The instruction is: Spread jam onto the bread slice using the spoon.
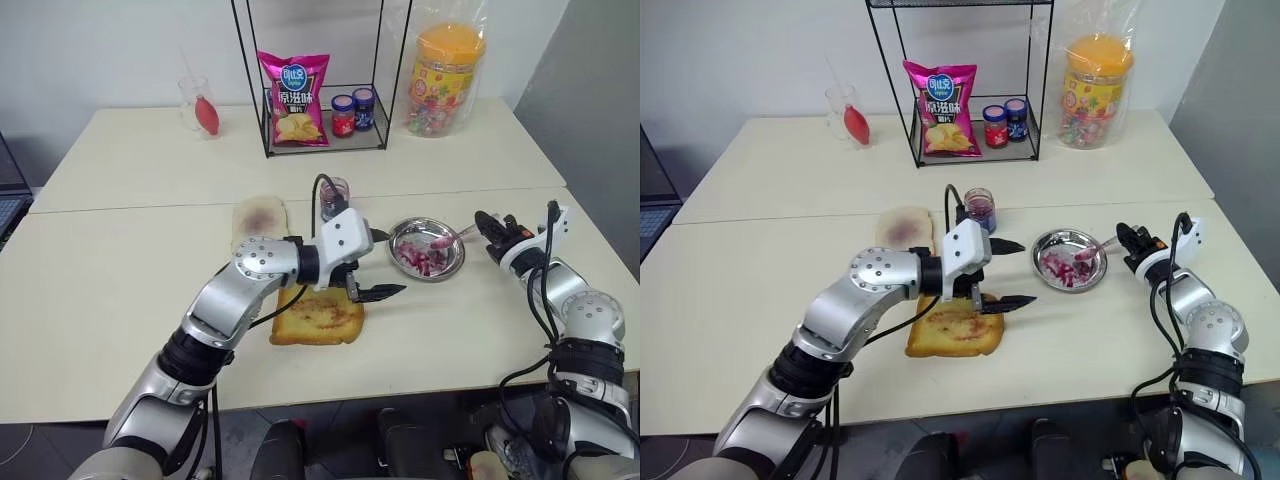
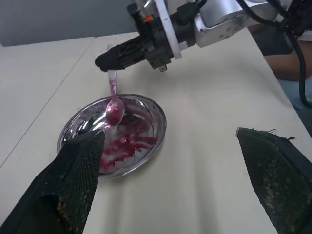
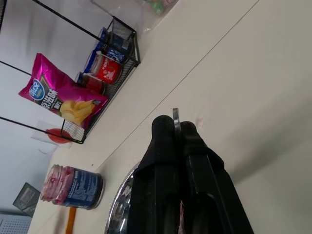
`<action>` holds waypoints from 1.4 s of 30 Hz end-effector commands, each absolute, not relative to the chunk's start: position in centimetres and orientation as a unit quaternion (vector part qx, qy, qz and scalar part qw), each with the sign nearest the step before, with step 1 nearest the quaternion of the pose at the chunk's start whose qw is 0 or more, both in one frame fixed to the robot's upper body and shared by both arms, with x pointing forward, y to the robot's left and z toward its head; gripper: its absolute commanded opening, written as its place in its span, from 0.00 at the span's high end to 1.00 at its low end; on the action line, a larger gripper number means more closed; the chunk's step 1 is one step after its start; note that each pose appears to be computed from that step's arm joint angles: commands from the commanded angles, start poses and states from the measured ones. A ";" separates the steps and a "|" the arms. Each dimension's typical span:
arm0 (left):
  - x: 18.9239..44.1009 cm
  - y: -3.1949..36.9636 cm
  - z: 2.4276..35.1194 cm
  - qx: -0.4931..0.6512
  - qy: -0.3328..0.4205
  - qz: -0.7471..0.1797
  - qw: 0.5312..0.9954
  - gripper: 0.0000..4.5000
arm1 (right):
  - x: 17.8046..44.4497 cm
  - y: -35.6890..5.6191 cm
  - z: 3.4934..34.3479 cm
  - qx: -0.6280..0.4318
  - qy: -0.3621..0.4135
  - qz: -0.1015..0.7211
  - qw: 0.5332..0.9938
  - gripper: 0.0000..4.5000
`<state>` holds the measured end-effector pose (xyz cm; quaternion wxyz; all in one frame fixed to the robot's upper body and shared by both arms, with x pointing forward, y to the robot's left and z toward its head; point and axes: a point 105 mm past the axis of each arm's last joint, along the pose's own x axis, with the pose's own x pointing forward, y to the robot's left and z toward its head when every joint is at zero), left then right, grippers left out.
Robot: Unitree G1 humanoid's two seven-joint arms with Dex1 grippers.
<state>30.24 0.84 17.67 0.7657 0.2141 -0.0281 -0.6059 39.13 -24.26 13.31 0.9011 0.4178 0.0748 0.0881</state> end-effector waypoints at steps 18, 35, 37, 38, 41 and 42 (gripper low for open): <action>31.0 -1.3 18.9 0.225 -0.078 -0.592 0.770 0.00 | 38.5 -22.8 14.4 0.102 0.028 0.130 0.986 0.16; 31.1 -1.0 19.4 0.209 -0.082 -0.586 0.779 0.00 | 38.4 -23.6 15.6 0.061 -0.033 0.084 0.994 0.01; 31.5 -0.6 19.8 0.207 -0.087 -0.575 0.787 0.00 | 38.4 -24.5 17.2 0.038 -0.073 0.060 0.995 0.01; 31.7 -0.3 20.0 0.207 -0.090 -0.568 0.792 0.00 | 38.4 -24.6 17.8 0.035 -0.087 0.058 0.994 0.01; 32.5 2.0 21.1 0.223 -0.104 -0.526 0.814 0.00 | 37.8 -23.8 19.6 0.024 -0.110 0.090 0.990 0.01; 32.7 3.0 21.5 0.228 -0.105 -0.512 0.822 0.00 | 37.5 -23.2 20.0 0.020 -0.112 0.110 0.987 0.01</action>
